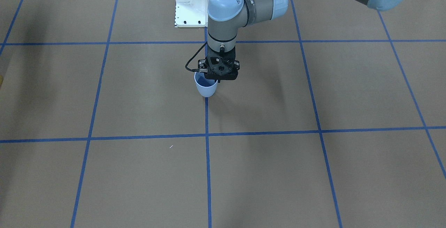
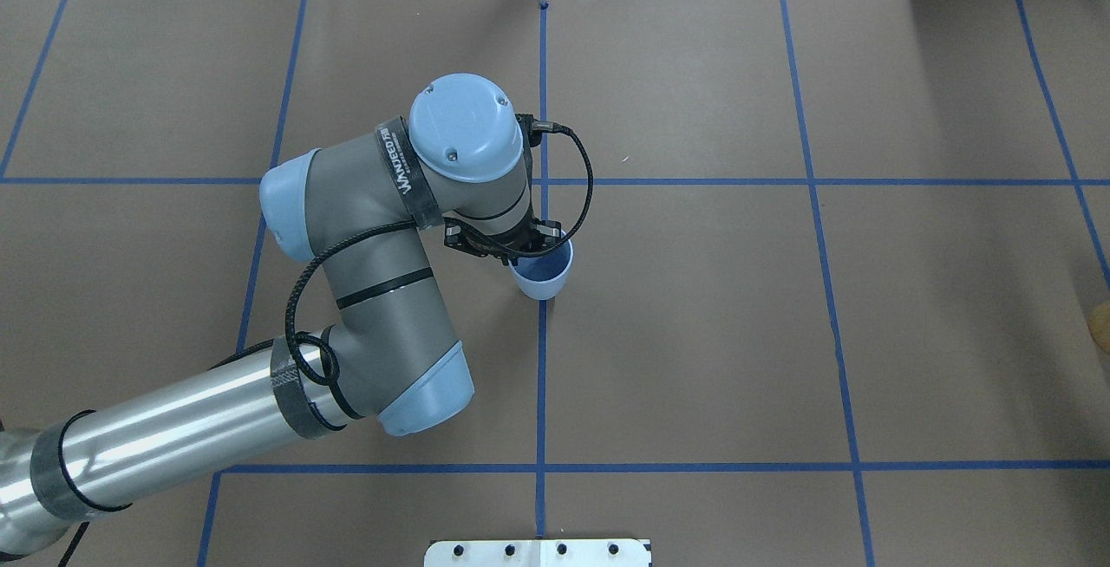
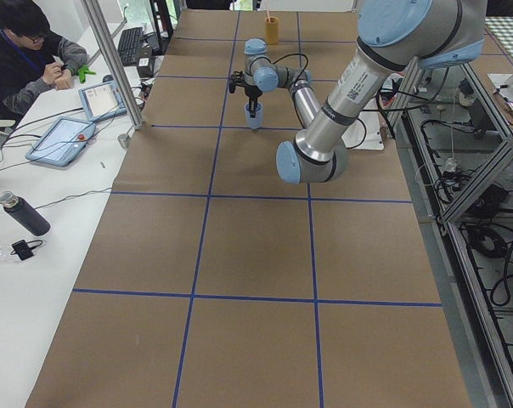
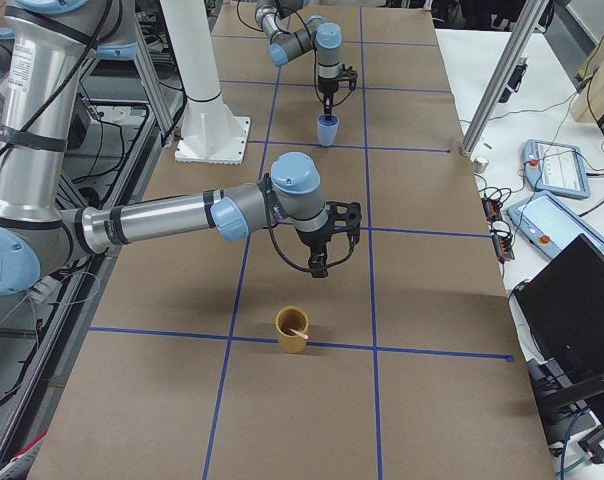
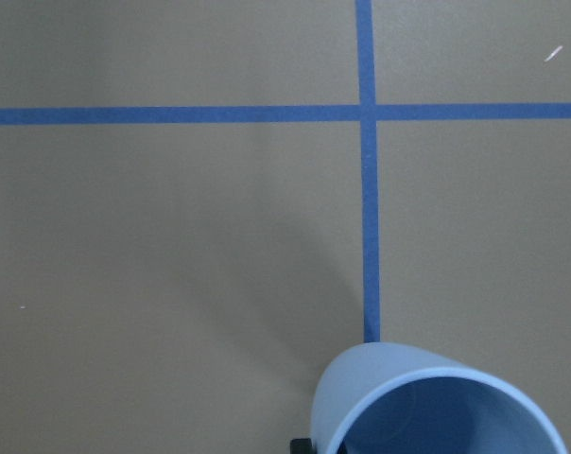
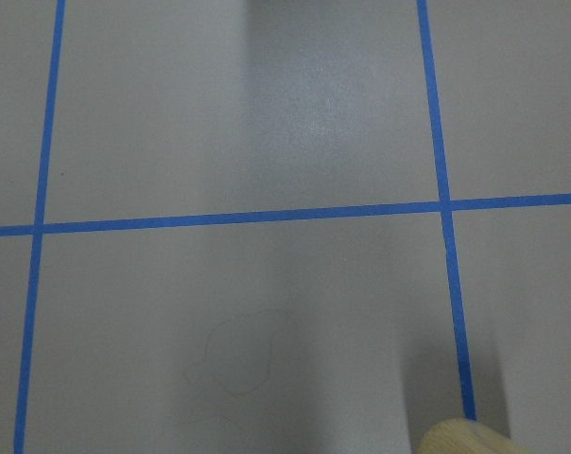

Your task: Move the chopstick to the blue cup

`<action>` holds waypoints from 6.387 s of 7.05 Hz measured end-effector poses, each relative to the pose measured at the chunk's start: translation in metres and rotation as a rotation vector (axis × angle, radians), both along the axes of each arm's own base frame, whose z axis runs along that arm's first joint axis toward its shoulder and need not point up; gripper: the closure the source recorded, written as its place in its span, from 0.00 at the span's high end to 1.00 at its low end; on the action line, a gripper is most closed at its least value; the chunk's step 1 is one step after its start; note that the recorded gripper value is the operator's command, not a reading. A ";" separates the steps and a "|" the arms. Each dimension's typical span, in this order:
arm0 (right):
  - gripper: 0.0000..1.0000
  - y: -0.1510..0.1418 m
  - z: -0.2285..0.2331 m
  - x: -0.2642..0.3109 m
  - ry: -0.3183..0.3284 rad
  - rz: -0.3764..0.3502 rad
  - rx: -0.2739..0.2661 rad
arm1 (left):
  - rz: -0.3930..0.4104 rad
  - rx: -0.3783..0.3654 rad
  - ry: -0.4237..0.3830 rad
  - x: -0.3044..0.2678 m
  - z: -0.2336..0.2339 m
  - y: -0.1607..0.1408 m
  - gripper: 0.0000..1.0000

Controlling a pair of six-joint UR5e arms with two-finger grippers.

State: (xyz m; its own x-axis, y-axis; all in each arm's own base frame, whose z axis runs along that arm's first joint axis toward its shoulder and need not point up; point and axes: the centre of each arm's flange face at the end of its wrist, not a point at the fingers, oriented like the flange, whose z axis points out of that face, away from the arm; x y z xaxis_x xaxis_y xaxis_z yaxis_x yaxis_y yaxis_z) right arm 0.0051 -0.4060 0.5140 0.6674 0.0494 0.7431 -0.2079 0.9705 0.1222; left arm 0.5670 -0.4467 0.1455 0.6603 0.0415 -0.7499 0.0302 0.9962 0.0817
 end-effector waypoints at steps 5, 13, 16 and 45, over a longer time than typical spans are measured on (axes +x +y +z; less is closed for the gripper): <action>1.00 -0.001 -0.003 0.000 -0.001 -0.003 0.009 | 0.005 0.071 0.038 -0.036 -0.018 -0.002 0.99; 1.00 0.040 0.098 0.051 0.015 -0.003 0.101 | 0.480 0.506 -0.193 -0.499 0.275 -0.110 0.99; 1.00 0.070 0.138 0.082 -0.095 0.056 0.103 | 0.503 0.526 -0.216 -0.560 0.319 -0.103 0.99; 0.00 0.064 0.095 0.164 -0.017 0.118 0.266 | 0.484 0.479 -0.206 -0.562 0.334 -0.093 0.99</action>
State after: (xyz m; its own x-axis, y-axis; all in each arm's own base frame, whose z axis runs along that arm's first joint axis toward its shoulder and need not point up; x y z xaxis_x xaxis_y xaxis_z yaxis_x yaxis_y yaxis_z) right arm 0.1693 -0.3420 0.6089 0.6558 -0.0723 0.7514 -0.3219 0.8736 0.3650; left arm 0.0048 -0.5394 0.4797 0.6107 0.6597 -0.4380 -0.4695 0.7470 0.4707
